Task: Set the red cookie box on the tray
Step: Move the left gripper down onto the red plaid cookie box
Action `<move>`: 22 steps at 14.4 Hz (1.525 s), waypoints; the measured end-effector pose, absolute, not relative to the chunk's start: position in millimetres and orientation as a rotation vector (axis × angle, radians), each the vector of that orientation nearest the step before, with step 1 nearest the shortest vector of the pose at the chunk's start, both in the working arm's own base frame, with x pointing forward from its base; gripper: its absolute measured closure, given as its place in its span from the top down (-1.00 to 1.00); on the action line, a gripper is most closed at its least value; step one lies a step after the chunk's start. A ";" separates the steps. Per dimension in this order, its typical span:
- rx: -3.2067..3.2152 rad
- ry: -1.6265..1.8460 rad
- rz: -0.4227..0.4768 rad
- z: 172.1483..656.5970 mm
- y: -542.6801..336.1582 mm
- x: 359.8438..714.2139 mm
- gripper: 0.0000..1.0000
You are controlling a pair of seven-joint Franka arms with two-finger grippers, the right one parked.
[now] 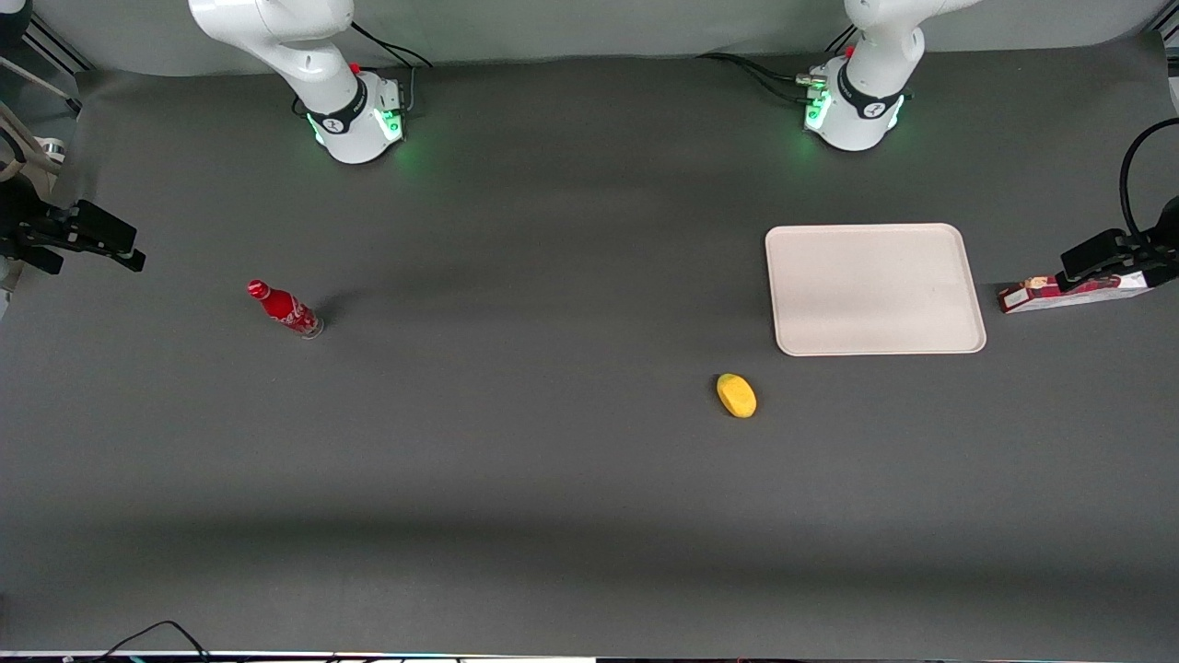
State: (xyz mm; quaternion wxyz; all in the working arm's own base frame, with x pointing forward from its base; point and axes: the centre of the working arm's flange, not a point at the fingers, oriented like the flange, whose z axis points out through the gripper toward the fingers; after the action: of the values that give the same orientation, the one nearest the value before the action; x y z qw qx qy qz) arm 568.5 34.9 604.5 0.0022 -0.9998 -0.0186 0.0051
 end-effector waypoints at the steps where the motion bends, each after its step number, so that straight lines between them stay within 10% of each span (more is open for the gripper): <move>1: -3.137 -0.058 0.016 604.3 34.9 568.6 1.00; 9: -3.147 0.033 0.126 573.0 57.1 576.8 1.00; 16: -2.990 0.996 0.412 489.8 189.4 542.0 1.00; 22: -2.759 1.595 0.328 386.3 302.0 472.5 1.00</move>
State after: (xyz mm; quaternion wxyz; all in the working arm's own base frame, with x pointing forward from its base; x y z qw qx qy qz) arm 472.5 302.0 386.3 -0.0313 -0.8608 0.4976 0.1024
